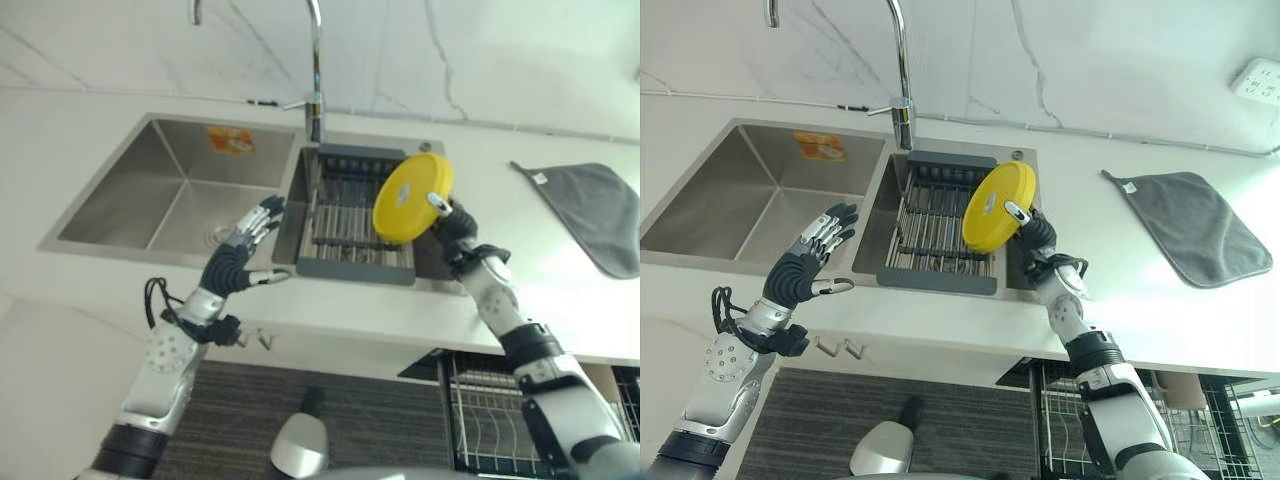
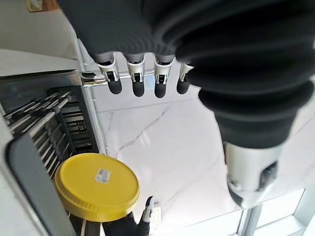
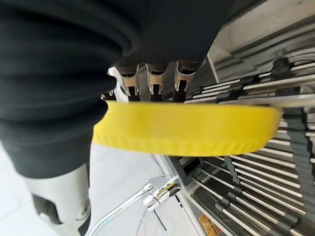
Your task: Place the dishes in the dishwasher.
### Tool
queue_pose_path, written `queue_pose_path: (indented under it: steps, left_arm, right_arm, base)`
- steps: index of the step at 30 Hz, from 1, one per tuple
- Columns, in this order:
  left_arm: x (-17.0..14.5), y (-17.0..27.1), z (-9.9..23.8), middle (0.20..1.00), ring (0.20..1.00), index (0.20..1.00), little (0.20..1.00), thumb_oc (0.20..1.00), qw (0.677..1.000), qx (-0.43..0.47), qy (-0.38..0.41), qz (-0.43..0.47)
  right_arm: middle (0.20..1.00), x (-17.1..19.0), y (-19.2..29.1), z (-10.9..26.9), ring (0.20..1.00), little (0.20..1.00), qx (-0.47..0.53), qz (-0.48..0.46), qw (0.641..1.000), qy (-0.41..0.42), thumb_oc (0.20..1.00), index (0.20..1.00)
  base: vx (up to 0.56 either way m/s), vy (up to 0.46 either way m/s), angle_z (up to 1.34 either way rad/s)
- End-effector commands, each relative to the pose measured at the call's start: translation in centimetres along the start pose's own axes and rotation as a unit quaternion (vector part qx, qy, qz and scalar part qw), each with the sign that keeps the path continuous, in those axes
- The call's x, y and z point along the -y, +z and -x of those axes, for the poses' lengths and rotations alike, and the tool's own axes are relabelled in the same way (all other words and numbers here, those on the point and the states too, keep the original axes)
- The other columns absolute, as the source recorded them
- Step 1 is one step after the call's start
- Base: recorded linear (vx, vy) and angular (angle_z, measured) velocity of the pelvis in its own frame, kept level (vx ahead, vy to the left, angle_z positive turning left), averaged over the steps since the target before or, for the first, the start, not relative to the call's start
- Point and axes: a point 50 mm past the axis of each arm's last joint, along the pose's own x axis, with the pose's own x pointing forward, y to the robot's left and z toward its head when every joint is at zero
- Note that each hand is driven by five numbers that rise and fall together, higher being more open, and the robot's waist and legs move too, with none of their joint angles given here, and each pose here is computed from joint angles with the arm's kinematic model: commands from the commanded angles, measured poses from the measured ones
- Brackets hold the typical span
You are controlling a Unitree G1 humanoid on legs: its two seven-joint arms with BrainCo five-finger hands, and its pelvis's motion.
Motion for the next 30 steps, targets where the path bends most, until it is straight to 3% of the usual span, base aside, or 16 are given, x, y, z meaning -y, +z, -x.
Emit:
queue_pose_path:
  steps: [1,28,29,30]
  left_arm:
    - [-0.3,1.1,-0.3,1.000,1.000,1.000,1.000,1.000,0.999,0.031,-0.010,0.007]
    - [-0.4,1.0,-0.5,1.000,1.000,1.000,1.000,1.000,0.999,0.023,-0.025,0.009]
    - [-0.4,1.0,-0.5,1.000,1.000,1.000,1.000,1.000,0.999,0.023,-0.026,0.009]
    - [-0.4,1.0,-0.5,1.000,1.000,1.000,1.000,1.000,0.999,0.023,-0.028,0.010]
  right_arm:
    - [1.000,-1.8,2.8,-1.3,1.000,1.000,0.036,0.008,0.999,0.033,1.000,1.000]
    - [1.000,0.0,5.4,-2.2,1.000,1.000,0.051,0.071,0.994,-0.064,1.000,1.000]
    - [0.507,0.0,5.5,-2.3,0.507,0.507,0.055,0.077,0.993,-0.068,0.507,0.507]
    - [0.200,0.1,5.9,-2.3,0.200,0.200,0.061,0.091,0.991,-0.079,0.200,0.200]
  base:
    - [0.03,-0.028,0.04]
    - [0.00,0.001,0.02]
    - [0.00,0.000,0.00]
    - [0.00,0.000,0.00]
